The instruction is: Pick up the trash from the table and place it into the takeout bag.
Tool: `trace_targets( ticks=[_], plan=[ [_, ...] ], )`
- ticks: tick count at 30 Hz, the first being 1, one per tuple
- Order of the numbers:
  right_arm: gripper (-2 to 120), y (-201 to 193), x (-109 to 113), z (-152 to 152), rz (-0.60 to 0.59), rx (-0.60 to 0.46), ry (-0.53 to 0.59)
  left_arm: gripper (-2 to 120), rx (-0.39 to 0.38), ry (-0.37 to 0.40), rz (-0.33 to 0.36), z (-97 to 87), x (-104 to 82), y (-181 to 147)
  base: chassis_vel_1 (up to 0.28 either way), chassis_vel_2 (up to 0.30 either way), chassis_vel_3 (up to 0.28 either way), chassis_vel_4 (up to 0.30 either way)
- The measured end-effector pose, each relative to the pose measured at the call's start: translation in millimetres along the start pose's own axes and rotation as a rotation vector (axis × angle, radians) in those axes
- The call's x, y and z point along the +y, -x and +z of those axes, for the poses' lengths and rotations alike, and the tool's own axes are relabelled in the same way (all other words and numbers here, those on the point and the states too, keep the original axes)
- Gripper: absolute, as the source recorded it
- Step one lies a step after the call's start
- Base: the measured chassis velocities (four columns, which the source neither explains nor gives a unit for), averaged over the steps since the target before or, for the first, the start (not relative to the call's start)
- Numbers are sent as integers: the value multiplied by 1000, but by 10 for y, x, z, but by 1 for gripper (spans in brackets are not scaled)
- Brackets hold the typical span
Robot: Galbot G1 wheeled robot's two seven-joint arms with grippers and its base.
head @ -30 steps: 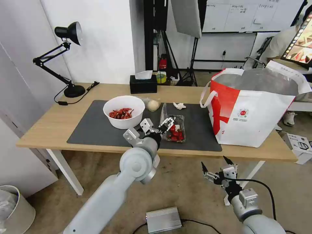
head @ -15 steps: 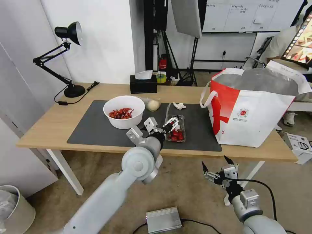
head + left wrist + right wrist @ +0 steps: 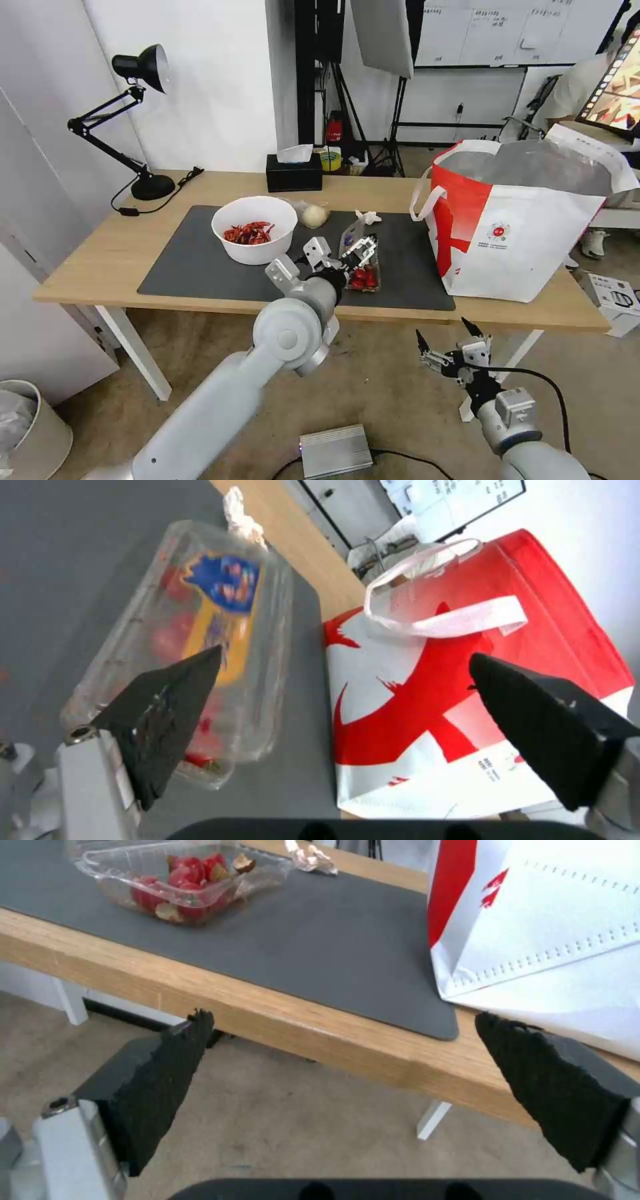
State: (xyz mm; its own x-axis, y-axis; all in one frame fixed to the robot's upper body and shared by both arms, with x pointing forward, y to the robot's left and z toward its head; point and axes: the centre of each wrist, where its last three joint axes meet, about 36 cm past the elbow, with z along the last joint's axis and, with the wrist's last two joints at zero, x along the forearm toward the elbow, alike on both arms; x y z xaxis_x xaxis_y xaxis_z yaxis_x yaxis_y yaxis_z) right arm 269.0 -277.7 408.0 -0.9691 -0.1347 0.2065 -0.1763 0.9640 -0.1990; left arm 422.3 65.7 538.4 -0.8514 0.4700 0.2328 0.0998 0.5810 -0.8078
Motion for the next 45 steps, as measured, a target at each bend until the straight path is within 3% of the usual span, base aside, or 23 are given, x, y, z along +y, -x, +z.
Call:
trace_targets(
  ticks=[7, 12, 18, 25, 26, 28, 30, 31, 35, 39, 45],
  plan=[
    [100, 2, -12, -10, -2, -5, -2, 100, 11, 33, 26, -21, 6, -9, 0, 0, 0, 0],
    [100, 0, -23, -18, -6, -6, -7, 88, 22, 89, 68, -39, 30, -31, 0, 0, 0, 0],
    [100, 0, -37, -34, -8, -11, -11, 68, -19, 221, 110, -134, 127, 35, 0, 0, 0, 0],
    [100, 12, -40, -51, -18, -17, 15, 37, -47, 453, 158, -222, 363, 190, 0, 0, 0, 0],
    [100, 12, -40, -51, -18, -17, 15, 37, -47, 453, 158, -222, 363, 190, 0, 0, 0, 0],
    [100, 28, -64, -92, -30, -28, 46, 27, -38, 522, 162, -196, 463, 227, 0, 0, 0, 0],
    [100, 36, -82, -113, -34, -34, 61, 24, -33, 543, 162, -184, 494, 242, 0, 0, 0, 0],
    [100, 47, -111, -149, -41, -42, 94, 16, -25, 573, 160, -164, 546, 269, 0, 0, 0, 0],
    [100, 62, -161, -233, -55, -58, 160, 3, -11, 647, 162, -136, 648, 311, 0, 0, 0, 0],
    [100, 72, -191, -308, -70, -66, 225, 0, 9, 683, 166, -130, 708, 329, 0, 0, 0, 0],
    [100, 131, -289, -568, -111, -79, 427, 0, 49, 755, 161, -110, 853, 342, 0, 0, 0, 0]
  ],
)
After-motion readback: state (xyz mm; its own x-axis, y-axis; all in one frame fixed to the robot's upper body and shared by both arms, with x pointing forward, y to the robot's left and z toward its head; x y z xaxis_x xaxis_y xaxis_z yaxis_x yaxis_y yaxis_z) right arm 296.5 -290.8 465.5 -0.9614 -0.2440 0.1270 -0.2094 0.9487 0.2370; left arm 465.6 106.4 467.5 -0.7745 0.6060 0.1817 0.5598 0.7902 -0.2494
